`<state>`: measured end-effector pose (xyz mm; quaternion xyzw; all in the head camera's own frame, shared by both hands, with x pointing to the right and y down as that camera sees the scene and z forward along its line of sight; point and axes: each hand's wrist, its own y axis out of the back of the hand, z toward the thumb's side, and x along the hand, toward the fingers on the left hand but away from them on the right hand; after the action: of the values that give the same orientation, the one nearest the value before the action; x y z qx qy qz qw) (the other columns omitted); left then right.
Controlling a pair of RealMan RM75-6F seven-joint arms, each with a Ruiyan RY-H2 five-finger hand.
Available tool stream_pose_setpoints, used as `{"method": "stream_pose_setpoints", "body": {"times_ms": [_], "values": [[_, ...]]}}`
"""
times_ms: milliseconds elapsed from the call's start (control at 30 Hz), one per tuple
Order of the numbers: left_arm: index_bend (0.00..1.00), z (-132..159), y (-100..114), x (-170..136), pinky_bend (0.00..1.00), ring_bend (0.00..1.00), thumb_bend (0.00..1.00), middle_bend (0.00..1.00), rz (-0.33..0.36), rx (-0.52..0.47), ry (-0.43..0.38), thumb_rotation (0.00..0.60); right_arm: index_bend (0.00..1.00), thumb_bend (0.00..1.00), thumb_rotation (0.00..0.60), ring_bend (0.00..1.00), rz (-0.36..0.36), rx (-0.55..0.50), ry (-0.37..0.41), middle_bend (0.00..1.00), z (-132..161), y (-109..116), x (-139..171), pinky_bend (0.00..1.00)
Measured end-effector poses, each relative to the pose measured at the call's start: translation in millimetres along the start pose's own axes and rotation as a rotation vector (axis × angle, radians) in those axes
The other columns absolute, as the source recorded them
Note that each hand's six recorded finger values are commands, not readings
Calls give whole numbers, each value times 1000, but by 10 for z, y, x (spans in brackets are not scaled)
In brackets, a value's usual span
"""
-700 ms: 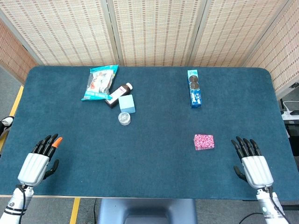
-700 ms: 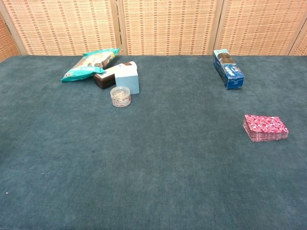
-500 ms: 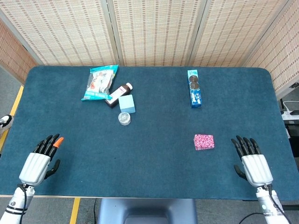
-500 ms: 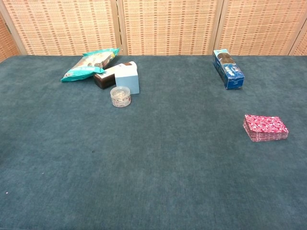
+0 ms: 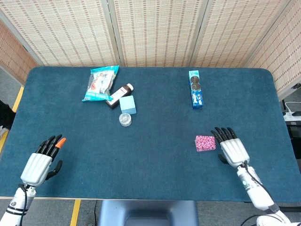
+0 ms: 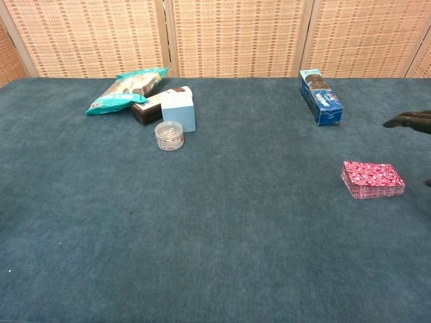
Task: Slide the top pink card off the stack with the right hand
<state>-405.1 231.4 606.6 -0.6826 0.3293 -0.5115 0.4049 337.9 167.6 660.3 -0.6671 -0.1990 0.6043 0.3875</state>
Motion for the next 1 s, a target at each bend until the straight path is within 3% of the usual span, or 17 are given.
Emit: {"method": "stream_pose_setpoints", "body": {"times_ms": [200, 533, 1000], "values": [[0, 2, 24, -13, 174, 32, 487, 0, 7, -8, -2, 600, 133, 267, 600, 0, 38, 30, 16, 104, 135, -30, -289, 0], [0, -1, 45, -31, 174, 31, 487, 0, 11, -17, -7, 600, 145, 266, 600, 0, 124, 22, -14, 108, 179, -274, -435, 0], [0, 0, 53, -44, 174, 32, 485, 0, 13, -16, -5, 600, 230, 266, 600, 0, 148, 44, -36, 150, 184, -286, -579, 0]]}}
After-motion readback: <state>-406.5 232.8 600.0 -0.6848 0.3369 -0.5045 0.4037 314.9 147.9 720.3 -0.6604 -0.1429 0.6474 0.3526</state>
